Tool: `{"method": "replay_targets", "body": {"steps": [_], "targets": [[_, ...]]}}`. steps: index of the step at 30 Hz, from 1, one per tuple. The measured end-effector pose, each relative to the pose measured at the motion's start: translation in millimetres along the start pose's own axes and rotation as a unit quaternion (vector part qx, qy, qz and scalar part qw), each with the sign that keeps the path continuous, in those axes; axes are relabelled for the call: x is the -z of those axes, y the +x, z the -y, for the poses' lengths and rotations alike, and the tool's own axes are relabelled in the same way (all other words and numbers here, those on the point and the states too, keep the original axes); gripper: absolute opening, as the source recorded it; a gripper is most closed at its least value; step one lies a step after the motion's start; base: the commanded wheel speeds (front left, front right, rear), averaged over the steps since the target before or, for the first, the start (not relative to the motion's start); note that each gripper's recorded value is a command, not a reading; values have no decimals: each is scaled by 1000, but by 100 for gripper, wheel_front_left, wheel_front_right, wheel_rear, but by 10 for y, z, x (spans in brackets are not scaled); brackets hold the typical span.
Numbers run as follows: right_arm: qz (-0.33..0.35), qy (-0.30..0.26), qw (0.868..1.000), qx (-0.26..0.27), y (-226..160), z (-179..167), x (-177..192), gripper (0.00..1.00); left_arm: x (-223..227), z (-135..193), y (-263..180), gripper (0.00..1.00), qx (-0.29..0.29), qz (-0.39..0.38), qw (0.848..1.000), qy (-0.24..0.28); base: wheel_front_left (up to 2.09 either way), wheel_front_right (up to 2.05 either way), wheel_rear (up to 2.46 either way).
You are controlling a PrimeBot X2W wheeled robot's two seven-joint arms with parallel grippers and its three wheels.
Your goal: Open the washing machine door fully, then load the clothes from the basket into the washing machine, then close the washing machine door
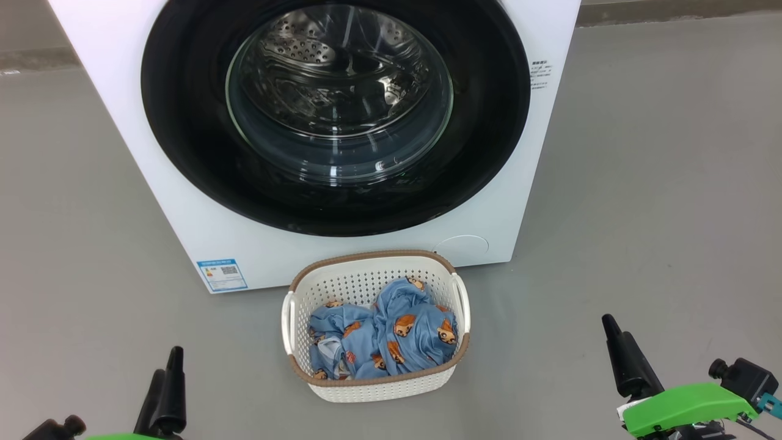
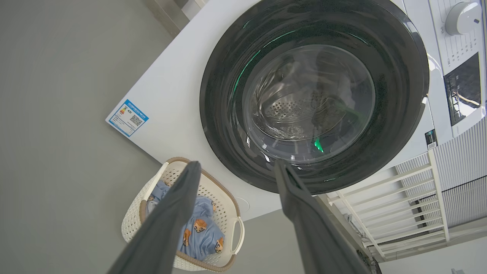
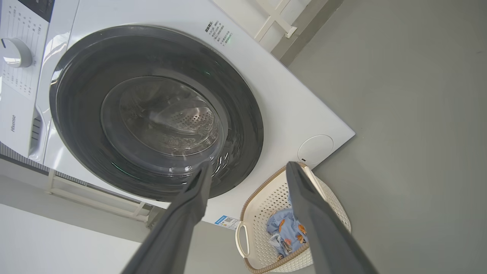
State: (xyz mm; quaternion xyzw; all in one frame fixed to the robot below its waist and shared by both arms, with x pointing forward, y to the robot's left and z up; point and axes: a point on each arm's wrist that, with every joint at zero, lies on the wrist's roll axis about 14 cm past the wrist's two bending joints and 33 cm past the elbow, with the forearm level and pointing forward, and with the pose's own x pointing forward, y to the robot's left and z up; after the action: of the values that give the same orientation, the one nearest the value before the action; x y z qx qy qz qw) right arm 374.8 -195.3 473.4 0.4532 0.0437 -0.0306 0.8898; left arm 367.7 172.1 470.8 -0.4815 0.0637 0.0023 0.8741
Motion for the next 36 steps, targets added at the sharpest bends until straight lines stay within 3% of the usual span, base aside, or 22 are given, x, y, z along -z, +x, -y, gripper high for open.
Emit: {"method": "replay_targets", "body": {"steps": [18, 36], "targets": [[17, -105, 994, -23, 76, -143, -70, 100, -25, 82, 5, 100, 22, 3, 992, 122, 0, 0, 0], [31, -216, 975, -49, 126, -282, -119, 100, -71, 175, -1, 100, 46, 17, 974, 223, 0, 0, 0]]}}
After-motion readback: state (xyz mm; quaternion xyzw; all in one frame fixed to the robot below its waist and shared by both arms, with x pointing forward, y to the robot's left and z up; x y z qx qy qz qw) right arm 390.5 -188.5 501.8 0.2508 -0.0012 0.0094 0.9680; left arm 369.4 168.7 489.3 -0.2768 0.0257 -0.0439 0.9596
